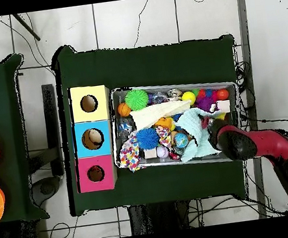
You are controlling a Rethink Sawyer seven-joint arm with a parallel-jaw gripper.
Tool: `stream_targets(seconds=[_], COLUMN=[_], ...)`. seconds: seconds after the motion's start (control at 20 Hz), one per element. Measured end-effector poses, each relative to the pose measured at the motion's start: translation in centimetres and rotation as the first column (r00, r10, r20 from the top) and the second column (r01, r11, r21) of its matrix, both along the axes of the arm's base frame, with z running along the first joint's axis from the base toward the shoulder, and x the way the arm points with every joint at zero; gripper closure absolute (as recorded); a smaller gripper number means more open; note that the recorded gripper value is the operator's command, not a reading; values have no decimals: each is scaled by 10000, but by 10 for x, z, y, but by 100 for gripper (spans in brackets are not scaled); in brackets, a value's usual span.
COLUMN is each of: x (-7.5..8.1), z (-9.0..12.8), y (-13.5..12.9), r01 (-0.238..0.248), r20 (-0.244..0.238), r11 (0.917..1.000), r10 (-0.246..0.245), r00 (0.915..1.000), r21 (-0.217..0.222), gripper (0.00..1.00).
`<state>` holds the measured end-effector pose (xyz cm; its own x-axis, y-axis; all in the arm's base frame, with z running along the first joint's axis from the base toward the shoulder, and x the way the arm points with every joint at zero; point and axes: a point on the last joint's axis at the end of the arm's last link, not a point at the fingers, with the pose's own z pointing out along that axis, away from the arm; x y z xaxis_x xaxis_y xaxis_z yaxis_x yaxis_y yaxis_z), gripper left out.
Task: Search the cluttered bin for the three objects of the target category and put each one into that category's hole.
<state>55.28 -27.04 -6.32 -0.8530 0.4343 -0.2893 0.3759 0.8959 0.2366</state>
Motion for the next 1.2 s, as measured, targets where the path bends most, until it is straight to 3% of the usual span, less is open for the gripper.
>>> stream_targets(seconds=[0.15,0.35,0.4,0.8,1.2], x=[12,16,16,23,29], z=[-3,-5,-6,-10,-4], y=[-1,1,1,2,29], r01=[153,191,199,195,-738], r20=[633,885,905,972,454], r11=[9999,9998,9998,9998,9941], r10=[-154,-196,-204,-193,776], r00=[9979,9959,9957,9951,9960], r21=[30,72,70,-13,-801], gripper=[0,0,100,100,100])
